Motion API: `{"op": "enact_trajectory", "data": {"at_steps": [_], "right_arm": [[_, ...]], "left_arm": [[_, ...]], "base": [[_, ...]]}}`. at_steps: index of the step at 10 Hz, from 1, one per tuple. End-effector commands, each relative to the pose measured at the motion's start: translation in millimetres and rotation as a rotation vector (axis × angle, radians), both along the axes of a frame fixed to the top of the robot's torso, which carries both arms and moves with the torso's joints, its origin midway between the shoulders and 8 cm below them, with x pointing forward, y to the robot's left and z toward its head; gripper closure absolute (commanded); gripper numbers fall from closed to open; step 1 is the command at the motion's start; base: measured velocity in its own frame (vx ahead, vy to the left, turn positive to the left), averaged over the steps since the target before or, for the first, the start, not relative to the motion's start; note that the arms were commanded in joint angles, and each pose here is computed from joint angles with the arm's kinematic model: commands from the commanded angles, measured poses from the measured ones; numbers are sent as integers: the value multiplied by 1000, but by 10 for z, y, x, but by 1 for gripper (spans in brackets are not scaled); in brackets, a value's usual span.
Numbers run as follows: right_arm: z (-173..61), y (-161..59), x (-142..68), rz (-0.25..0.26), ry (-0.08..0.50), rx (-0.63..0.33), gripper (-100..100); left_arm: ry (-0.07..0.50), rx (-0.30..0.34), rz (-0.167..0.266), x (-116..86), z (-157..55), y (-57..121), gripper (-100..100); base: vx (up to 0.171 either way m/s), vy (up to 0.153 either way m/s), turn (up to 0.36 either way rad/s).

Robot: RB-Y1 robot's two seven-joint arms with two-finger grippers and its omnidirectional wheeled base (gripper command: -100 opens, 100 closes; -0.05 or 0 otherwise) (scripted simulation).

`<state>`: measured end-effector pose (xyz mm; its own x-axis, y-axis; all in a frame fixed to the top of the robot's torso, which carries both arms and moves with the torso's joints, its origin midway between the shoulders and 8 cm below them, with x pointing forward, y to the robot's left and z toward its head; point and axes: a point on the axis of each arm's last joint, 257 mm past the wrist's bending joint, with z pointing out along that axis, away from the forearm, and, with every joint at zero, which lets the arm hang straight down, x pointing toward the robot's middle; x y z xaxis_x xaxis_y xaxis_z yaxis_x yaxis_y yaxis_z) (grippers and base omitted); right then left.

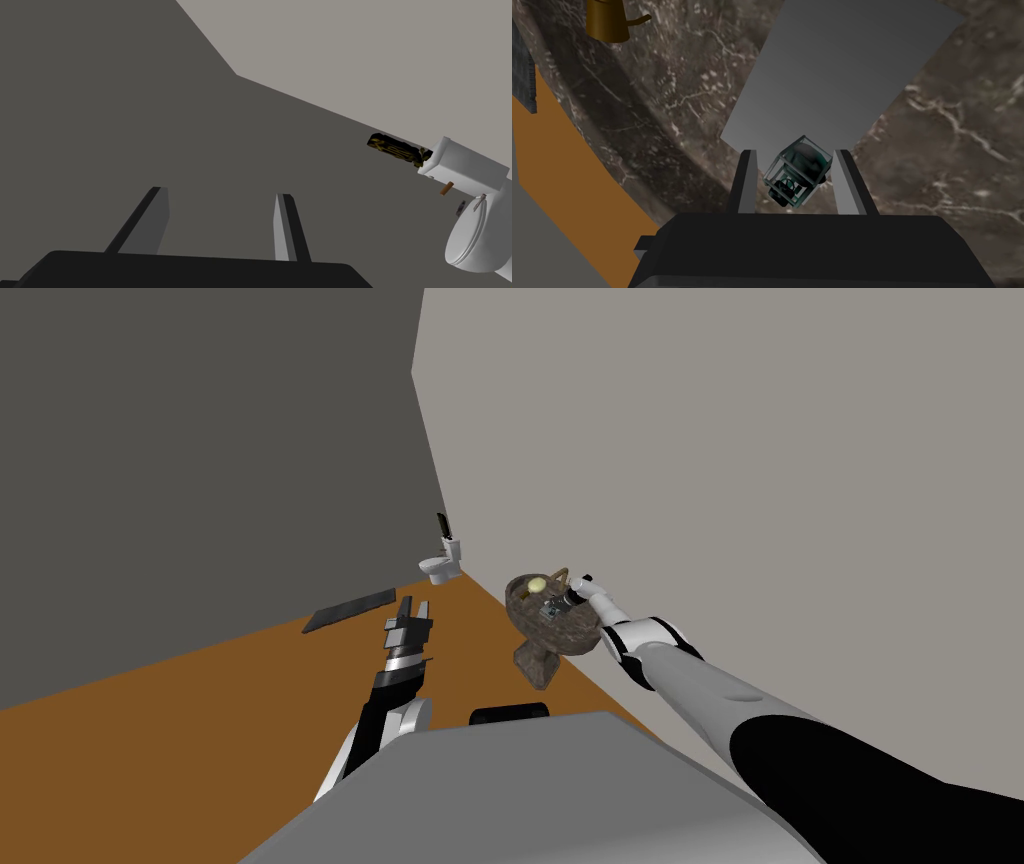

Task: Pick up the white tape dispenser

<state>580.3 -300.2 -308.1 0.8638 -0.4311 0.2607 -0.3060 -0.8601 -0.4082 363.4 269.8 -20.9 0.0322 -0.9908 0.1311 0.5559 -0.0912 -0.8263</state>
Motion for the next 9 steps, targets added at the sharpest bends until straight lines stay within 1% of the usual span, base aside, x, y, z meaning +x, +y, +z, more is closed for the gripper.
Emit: {"op": "enact_trajectory", "data": {"at_steps": [1,2,3,4,5,7,8,9], "right_arm": [[0,0,0,0,0,0,0],[41,74,16,5,-2,1,100],[80,206,47,14,-1,1,100],[99,272,62,19,-1,1,100],[140,404,89,27,0,1,100],[182,537,113,36,-1,0,100],[163,498,114,34,0,-1,100],[166,507,115,33,0,0,0]], "left_arm": [[0,0,0,0,0,0,0],[0,0,0,0,0,0,0],[0,0,0,0,0,0,0],[0,0,0,0,0,0,0],[0,0,0,0,0,0,0],[0,0,0,0,0,0,0],[0,0,0,0,0,0,0],[0,0,0,0,0,0,0]], "base": [[0,0,0],[-2,-21,-61],[-13,-64,-90],[-13,-73,-58],[-14,-99,-76],[-16,-71,-49],[-8,-23,-1],[0,0,0]]}}
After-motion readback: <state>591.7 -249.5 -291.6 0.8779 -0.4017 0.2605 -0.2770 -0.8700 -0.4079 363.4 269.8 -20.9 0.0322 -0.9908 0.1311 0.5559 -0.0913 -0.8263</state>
